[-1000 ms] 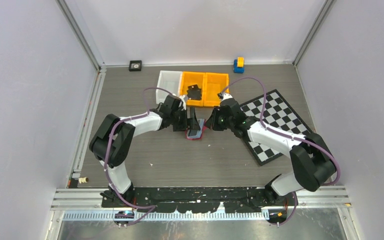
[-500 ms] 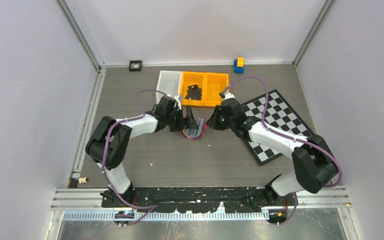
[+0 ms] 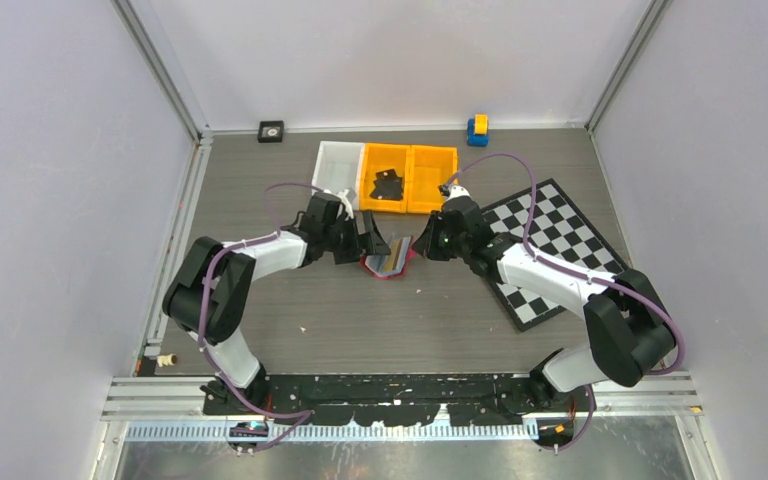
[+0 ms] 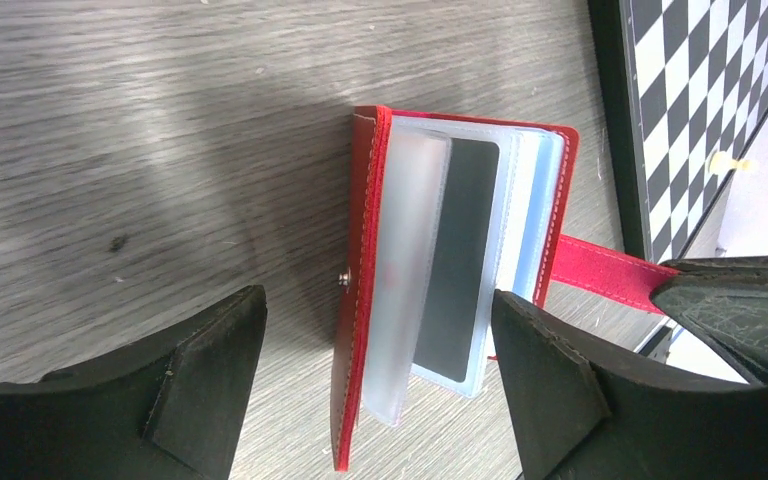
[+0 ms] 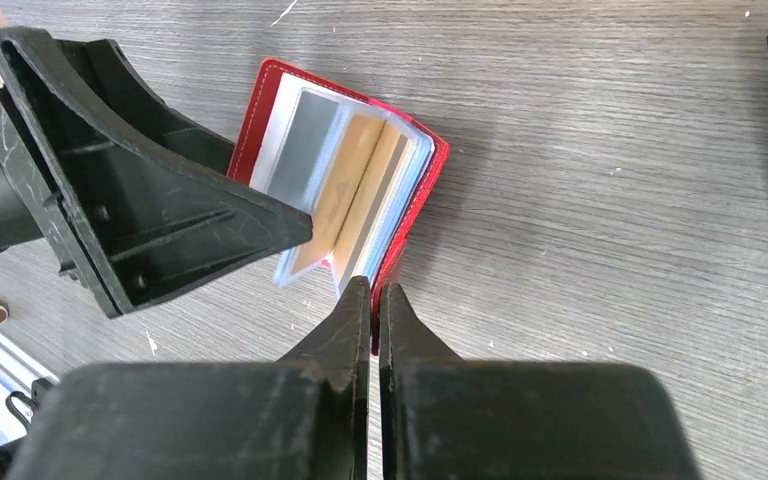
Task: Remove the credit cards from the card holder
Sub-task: Open the card holder at the center of the board.
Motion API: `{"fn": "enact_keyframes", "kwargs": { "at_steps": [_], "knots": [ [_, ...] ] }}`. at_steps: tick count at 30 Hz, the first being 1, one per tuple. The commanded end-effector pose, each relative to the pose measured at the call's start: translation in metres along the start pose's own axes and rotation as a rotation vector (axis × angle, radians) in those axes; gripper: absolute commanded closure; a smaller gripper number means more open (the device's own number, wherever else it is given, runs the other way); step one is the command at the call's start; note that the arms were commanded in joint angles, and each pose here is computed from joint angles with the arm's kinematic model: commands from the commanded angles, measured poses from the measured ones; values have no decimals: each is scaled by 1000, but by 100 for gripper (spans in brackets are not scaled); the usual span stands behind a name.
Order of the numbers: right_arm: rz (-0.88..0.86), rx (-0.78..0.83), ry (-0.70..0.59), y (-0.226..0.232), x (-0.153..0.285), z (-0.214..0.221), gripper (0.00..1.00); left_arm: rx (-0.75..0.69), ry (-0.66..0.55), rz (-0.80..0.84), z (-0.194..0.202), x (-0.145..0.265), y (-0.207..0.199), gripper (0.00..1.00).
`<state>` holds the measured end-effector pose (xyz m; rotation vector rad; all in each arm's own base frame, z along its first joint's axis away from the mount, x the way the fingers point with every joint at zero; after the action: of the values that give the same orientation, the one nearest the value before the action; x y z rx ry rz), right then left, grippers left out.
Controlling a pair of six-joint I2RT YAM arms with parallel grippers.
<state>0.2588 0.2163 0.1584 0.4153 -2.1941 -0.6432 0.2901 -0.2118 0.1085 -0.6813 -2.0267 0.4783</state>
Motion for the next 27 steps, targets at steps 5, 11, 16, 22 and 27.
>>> {"fn": "enact_keyframes", "kwargs": {
  "at_steps": [5,11,16,22,27],
  "knots": [
    [-43,-12,-63,16,5,-18,100,16,-56,90,-11,8,-4,7],
    [-40,-11,-55,16,4,-17,100,7,-59,145,-10,9,-9,3],
    [-39,-11,-50,15,3,-17,100,11,-58,136,-11,8,-8,4],
    [-5,-13,-51,11,1,-17,99,1,-86,99,-12,15,-7,24],
    [11,-18,-39,10,-2,-16,99,-8,-103,82,-13,19,-7,34]
  ]
}}
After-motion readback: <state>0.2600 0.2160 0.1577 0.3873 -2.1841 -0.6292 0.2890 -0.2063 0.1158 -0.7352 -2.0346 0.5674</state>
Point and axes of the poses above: each gripper's point midway between its finger pads, its own x axis back along the fingers, its own y axis along the line the jaws close on, z = x × y, the point moved 8 cm from there along x, back along the fingers, and after that the axes turned 8 degrees about -x, right-handed, at the moved point
